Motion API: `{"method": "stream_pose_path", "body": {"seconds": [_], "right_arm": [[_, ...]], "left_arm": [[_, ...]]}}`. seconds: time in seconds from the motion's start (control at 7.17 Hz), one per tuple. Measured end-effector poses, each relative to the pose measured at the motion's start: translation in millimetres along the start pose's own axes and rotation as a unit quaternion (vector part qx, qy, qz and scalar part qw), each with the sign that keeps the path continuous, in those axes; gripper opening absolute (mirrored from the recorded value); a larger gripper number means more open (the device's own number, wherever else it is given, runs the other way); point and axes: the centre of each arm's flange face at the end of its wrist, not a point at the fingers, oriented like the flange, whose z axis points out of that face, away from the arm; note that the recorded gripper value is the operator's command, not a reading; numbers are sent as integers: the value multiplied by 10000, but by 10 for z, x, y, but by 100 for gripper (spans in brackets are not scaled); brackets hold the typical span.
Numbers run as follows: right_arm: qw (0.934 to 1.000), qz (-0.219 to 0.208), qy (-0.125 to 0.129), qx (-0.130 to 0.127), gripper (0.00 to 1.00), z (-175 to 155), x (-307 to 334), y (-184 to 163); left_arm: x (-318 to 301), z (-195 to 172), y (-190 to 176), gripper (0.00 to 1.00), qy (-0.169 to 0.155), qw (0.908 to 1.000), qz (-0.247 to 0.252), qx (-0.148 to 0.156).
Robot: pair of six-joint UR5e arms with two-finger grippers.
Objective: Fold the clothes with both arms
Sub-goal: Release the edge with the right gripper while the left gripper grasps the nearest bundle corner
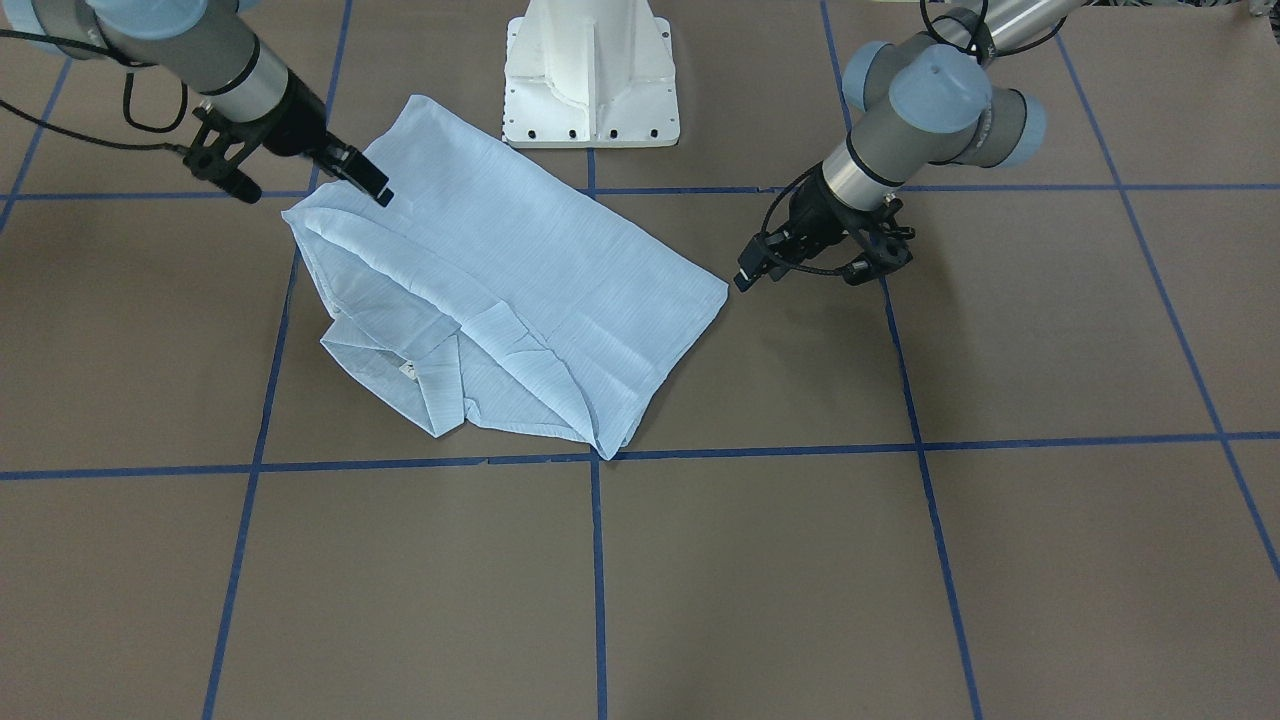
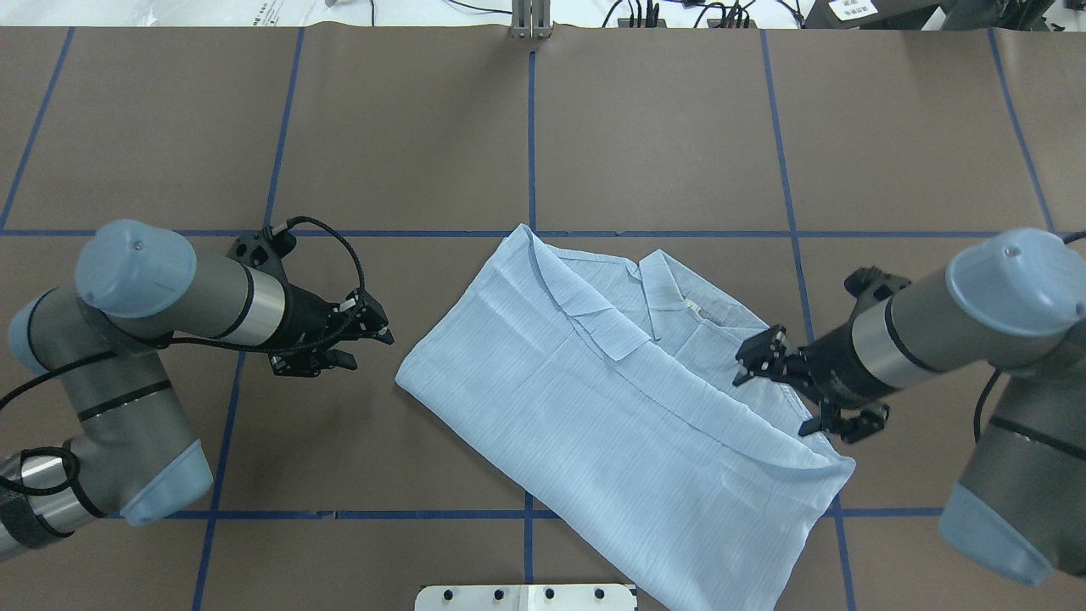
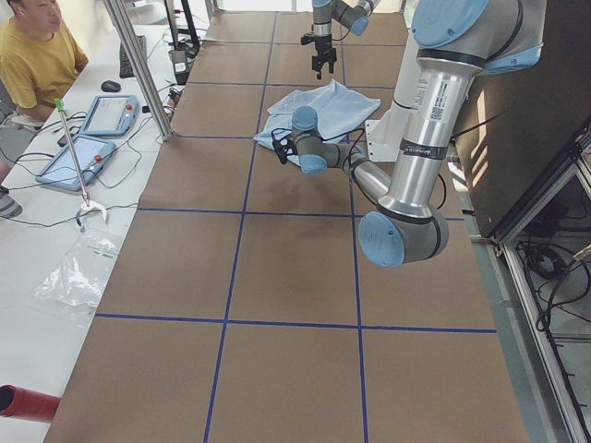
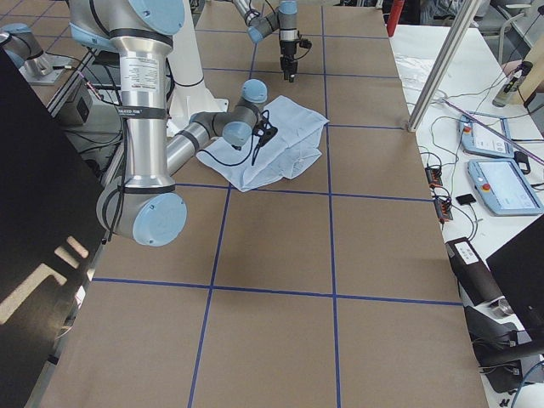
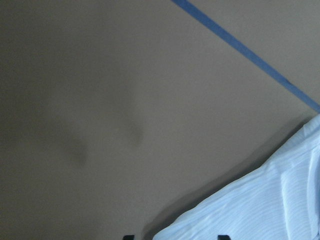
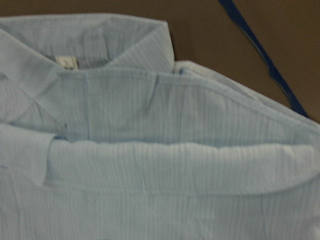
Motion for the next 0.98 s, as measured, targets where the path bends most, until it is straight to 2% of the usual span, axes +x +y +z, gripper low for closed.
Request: {"method": "stream_pose_path", "body": {"seconds": [0.14, 0.42, 0.7, 0.98], "right_arm": [[9996, -57, -121, 248, 100, -51, -169, -327], [9979, -247, -149, 576, 100, -45, -293, -696], [9962, -389, -109, 765, 100, -6, -293, -819], [9957, -402, -95, 825, 100, 0, -283, -849]], "left_arm": [[-25, 148, 176, 64, -80, 9999, -61, -116], [20, 347, 347, 62, -153, 9995, -109, -240], [93, 442, 362, 60, -148, 9997, -110, -189], [162, 541, 354, 54, -158, 9997, -111, -147]]}}
